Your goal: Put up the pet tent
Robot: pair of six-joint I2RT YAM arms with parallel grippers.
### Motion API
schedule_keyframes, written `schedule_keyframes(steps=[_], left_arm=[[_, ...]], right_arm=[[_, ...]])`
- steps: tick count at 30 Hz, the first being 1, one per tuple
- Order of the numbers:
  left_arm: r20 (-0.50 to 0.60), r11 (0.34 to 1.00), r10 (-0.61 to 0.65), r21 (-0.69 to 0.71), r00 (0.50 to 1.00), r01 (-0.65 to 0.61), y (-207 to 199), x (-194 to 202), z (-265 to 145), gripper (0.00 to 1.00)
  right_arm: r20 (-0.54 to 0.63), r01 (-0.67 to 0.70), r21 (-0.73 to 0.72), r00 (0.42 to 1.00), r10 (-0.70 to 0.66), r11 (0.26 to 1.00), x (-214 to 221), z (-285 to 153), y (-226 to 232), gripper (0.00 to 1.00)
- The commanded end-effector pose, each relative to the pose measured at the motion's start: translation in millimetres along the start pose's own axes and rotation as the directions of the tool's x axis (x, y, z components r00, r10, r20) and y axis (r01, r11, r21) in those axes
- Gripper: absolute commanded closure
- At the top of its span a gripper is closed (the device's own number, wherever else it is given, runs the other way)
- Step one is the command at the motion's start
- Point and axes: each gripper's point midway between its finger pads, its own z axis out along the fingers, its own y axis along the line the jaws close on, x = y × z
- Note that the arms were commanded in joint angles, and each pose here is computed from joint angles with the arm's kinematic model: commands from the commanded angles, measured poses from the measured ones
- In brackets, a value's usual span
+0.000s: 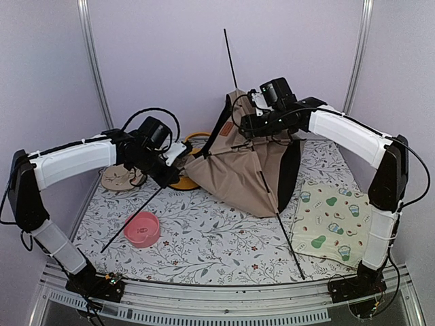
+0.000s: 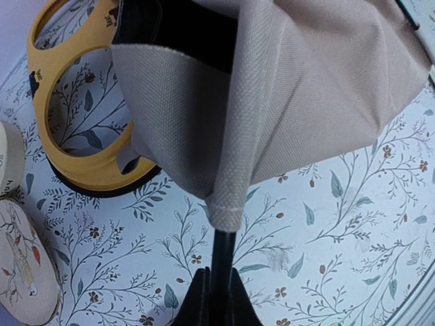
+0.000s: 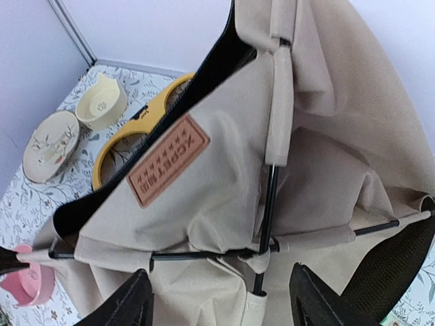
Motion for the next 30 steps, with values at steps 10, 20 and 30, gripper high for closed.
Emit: schedule_keyframes(steps=[10,20,30], left_arm=[[0.22,0.996,-0.052,0.078,0.974,0.035,-24,-45,-33,1.0],[0.255,0.988,-0.08,0.149,0.964,0.042,-49,-45,-36,1.0],[0.311,0.95,-0.243,0.268,0.919,0.161,-91,-53,-51,1.0]], right_arm=[[0.118,0.062,-0.078,0.992,-0.053,0.995,-67,41,-21,0.22],[0.143,0.133,-0.187,0.984,-0.107,0.973,-68,35,17,0.7],[0.218,0.322,-0.235,0.937,-0.273,0.917,-68,-2,92,0.97]])
